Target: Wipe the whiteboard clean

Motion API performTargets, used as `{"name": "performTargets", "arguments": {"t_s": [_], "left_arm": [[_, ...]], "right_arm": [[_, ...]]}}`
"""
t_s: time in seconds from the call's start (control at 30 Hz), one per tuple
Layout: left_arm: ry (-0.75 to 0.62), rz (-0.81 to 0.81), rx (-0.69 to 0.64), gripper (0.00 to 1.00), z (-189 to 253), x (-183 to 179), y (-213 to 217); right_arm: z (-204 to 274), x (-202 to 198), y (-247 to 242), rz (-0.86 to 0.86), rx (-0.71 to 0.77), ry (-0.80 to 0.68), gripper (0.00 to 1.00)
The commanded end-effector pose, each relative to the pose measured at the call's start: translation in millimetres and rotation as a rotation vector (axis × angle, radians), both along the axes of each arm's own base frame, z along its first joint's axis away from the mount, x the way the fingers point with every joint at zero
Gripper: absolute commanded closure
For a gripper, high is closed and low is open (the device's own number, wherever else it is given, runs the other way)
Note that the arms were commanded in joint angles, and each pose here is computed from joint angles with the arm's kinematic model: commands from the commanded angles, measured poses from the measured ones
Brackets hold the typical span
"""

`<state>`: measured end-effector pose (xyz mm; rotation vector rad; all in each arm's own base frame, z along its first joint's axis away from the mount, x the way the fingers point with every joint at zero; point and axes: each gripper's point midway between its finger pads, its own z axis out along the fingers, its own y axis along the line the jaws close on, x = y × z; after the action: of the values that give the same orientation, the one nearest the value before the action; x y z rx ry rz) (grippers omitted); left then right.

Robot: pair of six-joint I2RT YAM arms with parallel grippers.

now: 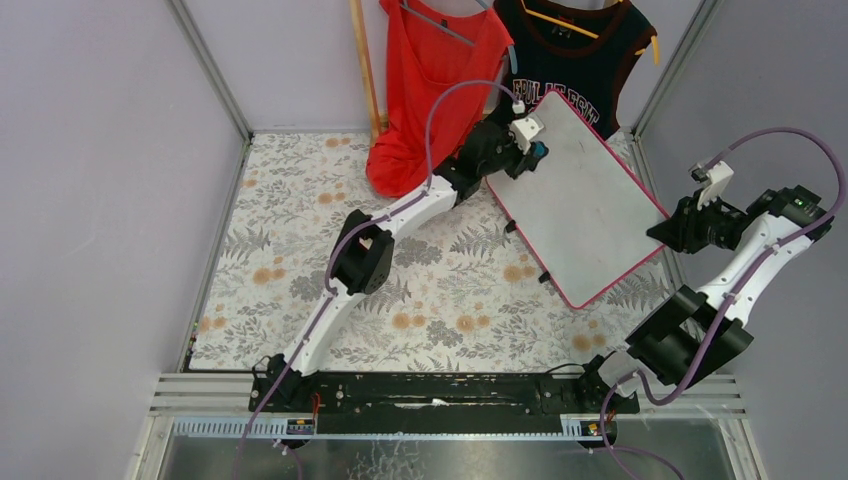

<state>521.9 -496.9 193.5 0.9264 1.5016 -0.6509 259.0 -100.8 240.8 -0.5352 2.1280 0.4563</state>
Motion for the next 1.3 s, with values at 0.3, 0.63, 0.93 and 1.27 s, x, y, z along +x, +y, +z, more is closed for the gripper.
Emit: {"name": "performTargets", "arguments": {"t_s": [0.3,0.63,0.93,1.27], "left_arm": [[-0.061,0.232,-0.108,0.89,-14.1,93.8,77.5],[-0.060,0.214,-0.106,0.92,-10.5,54.9,53.1],[-0.131,0.570,-0.053,1.00,9.1,71.4,120.1],[-0.137,0.520,-0.054,1.00,15.5,50.2,126.0]], "right_arm": [[-37.3,-33.6,32.3,0.160,-0.048,0.181,1.00],[-34.3,-30.2,32.3,0.157,-0.046,0.182,1.00],[-34.4,-27.5,31.0,0.148,-0.029,0.191,1.00],[-35.3,-24.6,30.4,0.149,-0.014,0.191,1.00]]}}
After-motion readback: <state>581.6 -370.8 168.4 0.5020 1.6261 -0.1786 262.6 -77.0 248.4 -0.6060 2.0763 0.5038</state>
